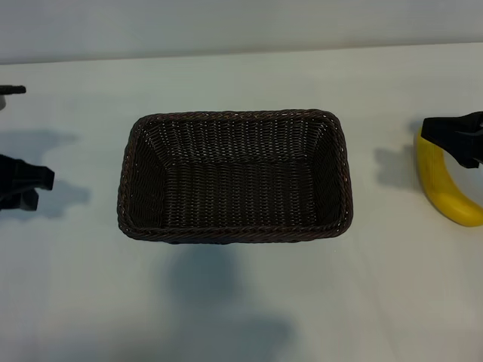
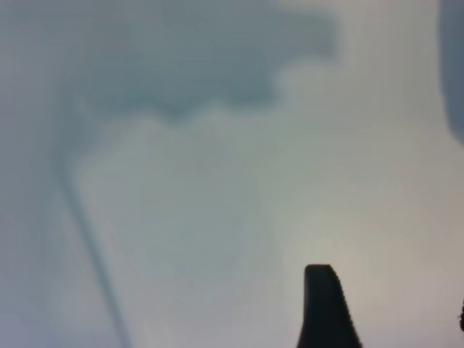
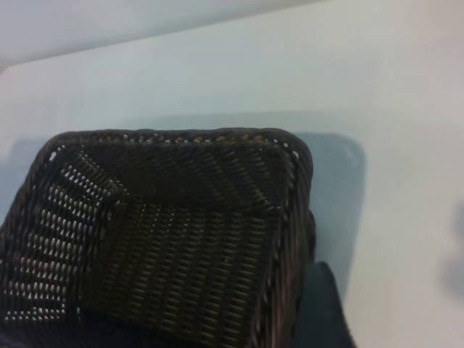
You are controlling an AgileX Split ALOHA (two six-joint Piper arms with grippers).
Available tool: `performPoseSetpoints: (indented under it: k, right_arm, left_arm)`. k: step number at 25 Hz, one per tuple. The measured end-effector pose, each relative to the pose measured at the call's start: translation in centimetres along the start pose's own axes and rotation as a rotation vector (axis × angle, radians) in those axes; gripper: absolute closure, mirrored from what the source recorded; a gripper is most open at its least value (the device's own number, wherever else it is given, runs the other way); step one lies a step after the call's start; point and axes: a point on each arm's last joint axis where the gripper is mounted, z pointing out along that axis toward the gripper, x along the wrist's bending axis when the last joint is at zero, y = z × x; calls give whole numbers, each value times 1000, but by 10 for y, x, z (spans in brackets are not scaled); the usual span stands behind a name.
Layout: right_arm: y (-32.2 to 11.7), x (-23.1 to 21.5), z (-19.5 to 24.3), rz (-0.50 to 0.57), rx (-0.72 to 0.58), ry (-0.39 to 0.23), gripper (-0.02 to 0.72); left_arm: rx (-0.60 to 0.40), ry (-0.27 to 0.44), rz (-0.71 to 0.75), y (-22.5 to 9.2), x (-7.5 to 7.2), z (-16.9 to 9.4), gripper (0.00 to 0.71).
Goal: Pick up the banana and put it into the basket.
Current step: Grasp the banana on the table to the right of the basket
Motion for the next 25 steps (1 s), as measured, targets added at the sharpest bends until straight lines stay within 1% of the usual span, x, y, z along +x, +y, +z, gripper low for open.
performPoseSetpoints:
  k: [4, 7, 11, 14, 18, 20, 25]
  right_arm:
    - [0, 0, 0, 0, -1, -2, 216]
    - [0, 0, 0, 0, -1, -2, 216]
    - [0, 0, 0, 0, -1, -3, 216]
    - [0, 0, 0, 0, -1, -3, 216]
    - [0, 0, 0, 0, -1, -3, 216]
    - [0, 0, 0, 0, -1, -3, 216]
    - [0, 0, 0, 0, -1, -3, 216]
  left_arm:
    - [29, -1, 1, -16, 0, -4, 231]
    - [28, -1, 1, -35, -1, -6, 231]
    - [-1, -1, 5, -61, -1, -10, 231]
    - [-37, -1, 8, -78, -2, -20, 231]
    - [-106, 1, 14, -99, -3, -40, 231]
    - [-171, 4, 18, -115, -3, -54, 231]
    - [-303, 7, 22, -137, -4, -72, 231]
